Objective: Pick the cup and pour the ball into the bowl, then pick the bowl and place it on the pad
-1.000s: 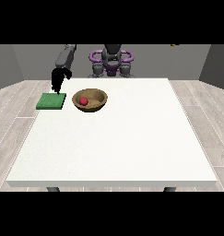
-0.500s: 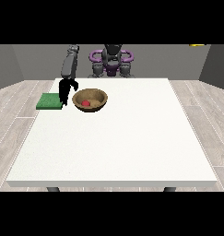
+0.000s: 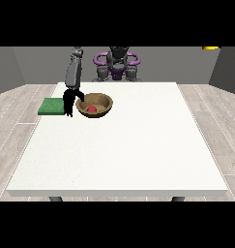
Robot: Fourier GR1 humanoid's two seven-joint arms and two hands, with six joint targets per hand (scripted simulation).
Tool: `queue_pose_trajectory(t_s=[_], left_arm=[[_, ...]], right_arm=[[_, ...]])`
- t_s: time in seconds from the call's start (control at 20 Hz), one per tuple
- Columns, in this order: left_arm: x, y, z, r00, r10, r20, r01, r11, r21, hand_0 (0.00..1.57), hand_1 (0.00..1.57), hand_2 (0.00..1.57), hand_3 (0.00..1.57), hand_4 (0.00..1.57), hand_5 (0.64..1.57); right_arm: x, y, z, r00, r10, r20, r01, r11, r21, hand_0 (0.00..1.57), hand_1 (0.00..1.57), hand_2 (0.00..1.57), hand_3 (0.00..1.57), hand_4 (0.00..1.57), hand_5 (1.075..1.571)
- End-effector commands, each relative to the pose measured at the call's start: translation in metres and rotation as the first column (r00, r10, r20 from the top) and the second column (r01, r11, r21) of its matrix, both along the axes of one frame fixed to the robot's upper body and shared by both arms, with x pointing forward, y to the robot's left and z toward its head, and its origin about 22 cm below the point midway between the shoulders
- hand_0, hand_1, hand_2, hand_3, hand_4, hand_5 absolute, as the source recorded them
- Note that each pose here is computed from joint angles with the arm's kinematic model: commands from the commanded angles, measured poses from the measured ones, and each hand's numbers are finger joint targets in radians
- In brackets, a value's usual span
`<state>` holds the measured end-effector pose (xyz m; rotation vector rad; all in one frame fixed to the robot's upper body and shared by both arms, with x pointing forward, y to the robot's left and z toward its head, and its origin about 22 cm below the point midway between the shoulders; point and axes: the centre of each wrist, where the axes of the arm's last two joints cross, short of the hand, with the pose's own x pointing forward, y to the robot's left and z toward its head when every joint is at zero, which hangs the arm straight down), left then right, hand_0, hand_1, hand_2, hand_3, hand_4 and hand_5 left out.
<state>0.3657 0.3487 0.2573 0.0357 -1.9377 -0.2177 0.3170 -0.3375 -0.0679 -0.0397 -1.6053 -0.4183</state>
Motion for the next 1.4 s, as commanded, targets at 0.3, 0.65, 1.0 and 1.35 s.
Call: queue_pose_trajectory(t_s=[0.3, 0.65, 1.0, 1.35], left_arm=[[-0.018, 0.019, 0.005, 1.000, -0.006, 0.018, 0.006, 1.000, -0.002, 0.00, 0.00, 0.00, 0.00, 1.02, 1.538], [-0.026, 0.055, 0.023, 0.997, 0.033, 0.077, -0.032, 0.999, -0.022, 0.00, 0.00, 0.00, 0.00, 1.02, 1.543], [-0.027, 0.041, 0.030, 0.997, -0.001, 0.071, 0.003, 1.000, -0.027, 0.00, 0.00, 0.00, 0.00, 1.06, 1.528], [-0.025, 0.049, 0.021, 0.999, -0.001, 0.048, 0.002, 0.999, -0.039, 0.00, 0.00, 0.00, 0.00, 1.17, 1.531]], right_arm=[[0.018, 0.023, -0.002, 1.000, 0.000, 0.009, 0.000, 1.000, 0.011, 0.00, 0.00, 0.00, 0.00, 0.43, 1.546], [0.039, 0.051, 0.013, 1.000, 0.009, 0.003, -0.009, 1.000, 0.014, 0.00, 0.00, 0.00, 0.00, 0.50, 1.556], [-0.021, -0.016, -0.026, 0.937, -0.212, -0.278, 0.151, 0.963, -0.226, 1.57, 1.57, 1.57, 1.57, 0.91, 1.478], [-0.005, -0.034, 0.007, 0.919, -0.284, -0.274, 0.184, 0.922, -0.340, 1.57, 1.57, 1.57, 1.24, 1.00, 1.546]])
